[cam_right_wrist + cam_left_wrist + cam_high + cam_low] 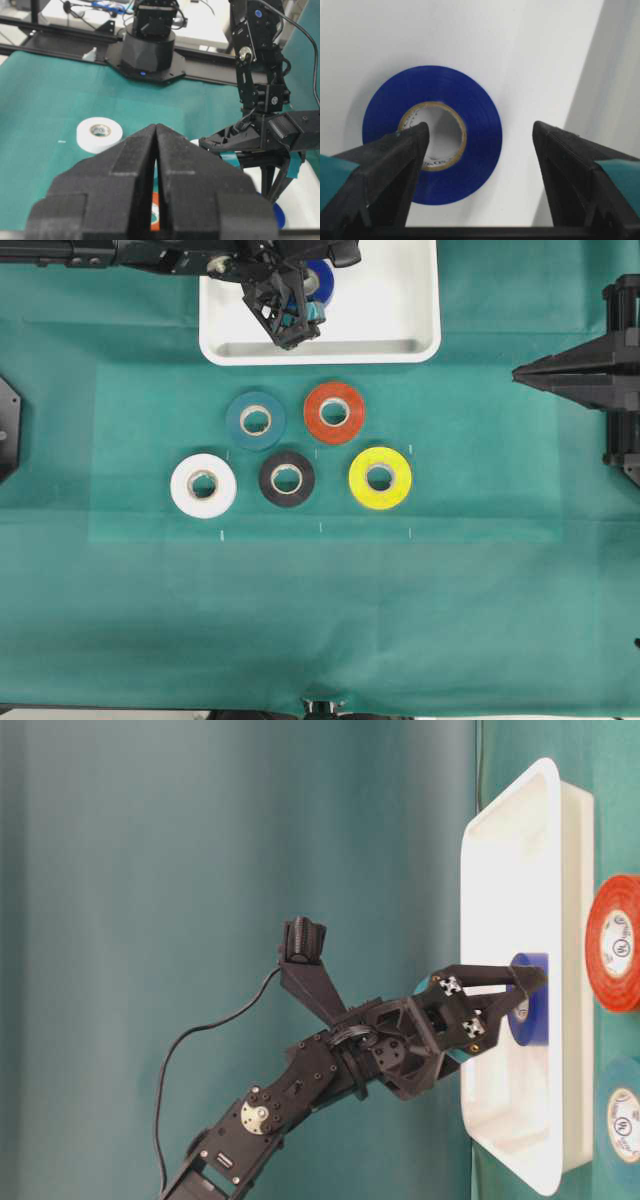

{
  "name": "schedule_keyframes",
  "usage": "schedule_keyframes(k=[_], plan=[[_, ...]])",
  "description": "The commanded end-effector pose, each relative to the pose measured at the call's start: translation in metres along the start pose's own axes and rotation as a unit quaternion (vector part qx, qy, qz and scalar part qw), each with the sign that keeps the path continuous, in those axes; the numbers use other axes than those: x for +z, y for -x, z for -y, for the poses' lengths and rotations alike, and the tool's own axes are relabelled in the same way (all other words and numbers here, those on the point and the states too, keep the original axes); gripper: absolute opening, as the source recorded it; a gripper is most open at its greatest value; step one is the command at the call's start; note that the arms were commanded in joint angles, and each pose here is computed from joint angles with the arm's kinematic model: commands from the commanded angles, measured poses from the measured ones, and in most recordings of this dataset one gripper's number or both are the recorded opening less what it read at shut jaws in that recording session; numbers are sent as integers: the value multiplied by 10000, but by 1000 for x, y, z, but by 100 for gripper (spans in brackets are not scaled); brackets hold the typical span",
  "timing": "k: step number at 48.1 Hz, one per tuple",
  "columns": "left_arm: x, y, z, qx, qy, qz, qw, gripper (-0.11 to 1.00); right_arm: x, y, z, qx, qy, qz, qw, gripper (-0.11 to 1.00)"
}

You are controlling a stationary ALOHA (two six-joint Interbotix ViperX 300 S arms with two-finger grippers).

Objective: Pick up the tape from a random location and place it into the white case.
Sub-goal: 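Open the left gripper to release the blue roll in the tray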

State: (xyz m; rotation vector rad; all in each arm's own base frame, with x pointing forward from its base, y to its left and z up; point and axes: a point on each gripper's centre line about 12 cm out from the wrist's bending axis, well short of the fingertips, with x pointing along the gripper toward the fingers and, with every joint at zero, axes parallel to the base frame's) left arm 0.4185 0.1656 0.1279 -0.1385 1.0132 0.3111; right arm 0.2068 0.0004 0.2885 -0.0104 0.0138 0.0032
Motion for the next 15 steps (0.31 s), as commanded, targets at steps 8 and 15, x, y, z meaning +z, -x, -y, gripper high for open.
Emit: schedule_keyframes(k=[8,15], plan=[[27,46,3,-8,-24,461,9989,77,5,-3,0,1,15,54,10000,0],[36,70,10,-52,-81,556,9984,77,5,-3,0,1,15,54,10000,0]])
